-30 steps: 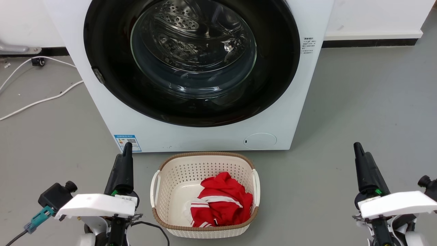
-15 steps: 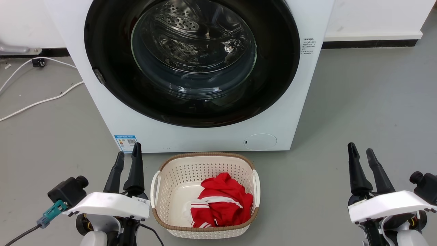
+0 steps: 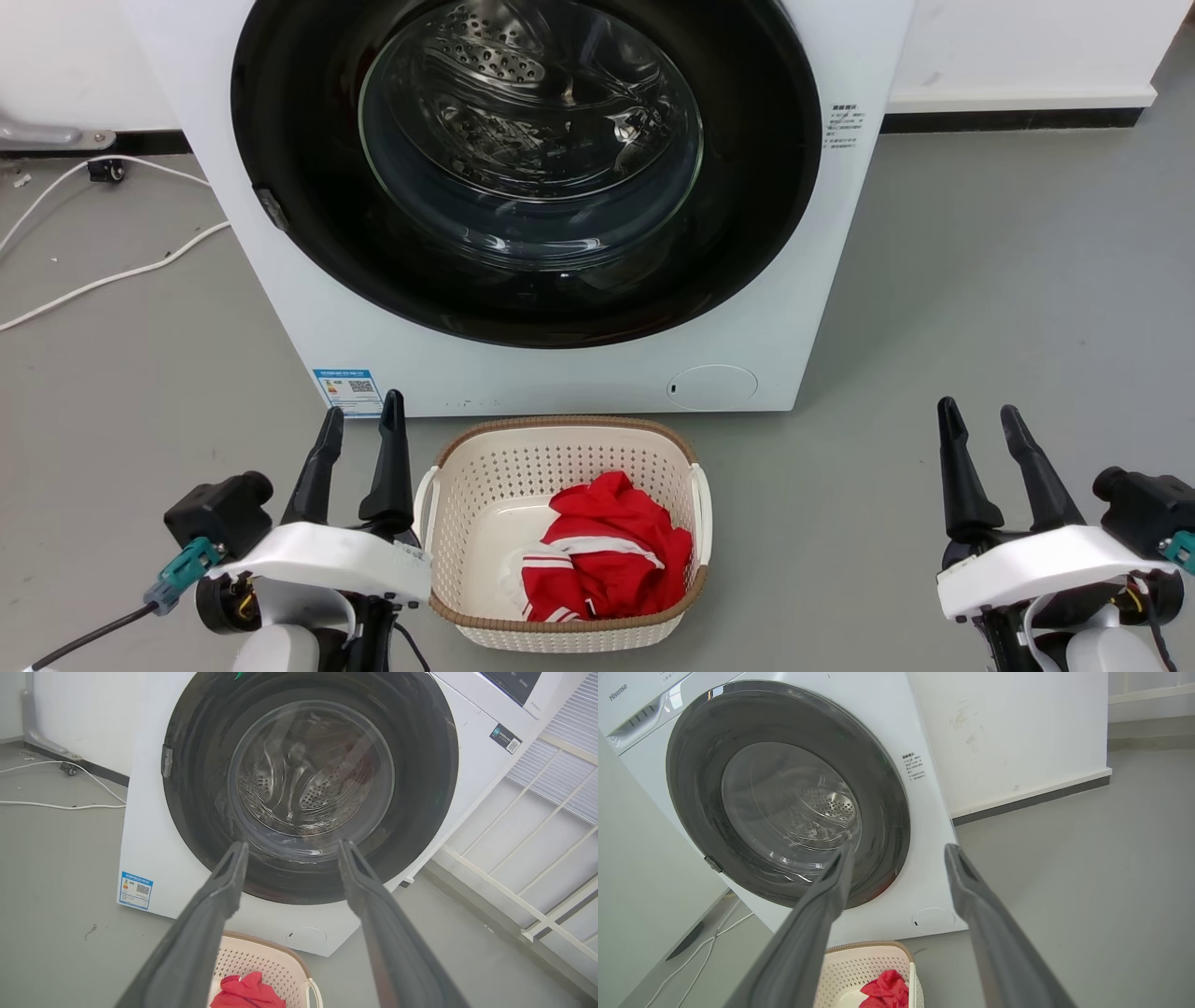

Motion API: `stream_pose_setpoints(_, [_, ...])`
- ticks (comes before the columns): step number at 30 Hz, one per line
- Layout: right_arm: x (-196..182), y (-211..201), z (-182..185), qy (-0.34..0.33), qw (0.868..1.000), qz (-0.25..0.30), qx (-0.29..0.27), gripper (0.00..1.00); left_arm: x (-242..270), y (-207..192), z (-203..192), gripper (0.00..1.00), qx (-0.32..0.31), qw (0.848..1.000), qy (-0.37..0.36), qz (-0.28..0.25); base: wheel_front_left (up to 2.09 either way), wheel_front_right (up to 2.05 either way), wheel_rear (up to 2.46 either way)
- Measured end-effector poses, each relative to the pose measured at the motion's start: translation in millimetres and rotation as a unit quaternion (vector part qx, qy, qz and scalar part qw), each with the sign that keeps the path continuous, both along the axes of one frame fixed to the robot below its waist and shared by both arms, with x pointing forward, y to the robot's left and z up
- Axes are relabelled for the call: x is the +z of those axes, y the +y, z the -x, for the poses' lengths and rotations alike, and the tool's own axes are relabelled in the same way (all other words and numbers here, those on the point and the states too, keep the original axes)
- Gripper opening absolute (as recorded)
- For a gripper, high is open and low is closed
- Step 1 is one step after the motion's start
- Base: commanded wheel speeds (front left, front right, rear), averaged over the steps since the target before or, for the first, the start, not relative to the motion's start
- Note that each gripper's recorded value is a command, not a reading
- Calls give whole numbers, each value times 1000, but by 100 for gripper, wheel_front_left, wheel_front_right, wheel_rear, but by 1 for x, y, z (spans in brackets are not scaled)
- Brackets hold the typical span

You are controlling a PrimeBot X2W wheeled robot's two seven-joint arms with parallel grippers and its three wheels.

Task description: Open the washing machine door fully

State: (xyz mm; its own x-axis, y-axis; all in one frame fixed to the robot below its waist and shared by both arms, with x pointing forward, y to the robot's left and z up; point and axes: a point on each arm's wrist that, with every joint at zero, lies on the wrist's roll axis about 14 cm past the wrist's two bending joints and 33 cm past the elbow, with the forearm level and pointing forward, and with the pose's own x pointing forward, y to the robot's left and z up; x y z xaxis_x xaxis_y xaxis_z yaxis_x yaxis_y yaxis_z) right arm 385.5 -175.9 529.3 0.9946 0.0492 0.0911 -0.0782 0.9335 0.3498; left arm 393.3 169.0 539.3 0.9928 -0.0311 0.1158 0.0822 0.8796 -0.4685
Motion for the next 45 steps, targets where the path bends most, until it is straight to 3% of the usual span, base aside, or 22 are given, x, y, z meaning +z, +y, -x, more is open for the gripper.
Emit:
stream_pose_setpoints(25, [-1,8,0,-7,992,127,12,100,4,-6,-1,100,8,987,-24,-160,0,0,0])
stream_pose_setpoints(45, [1,14,-2,-16,984,178,20,100,11,-3,3,100,28,971,-48,-233,0,0,0])
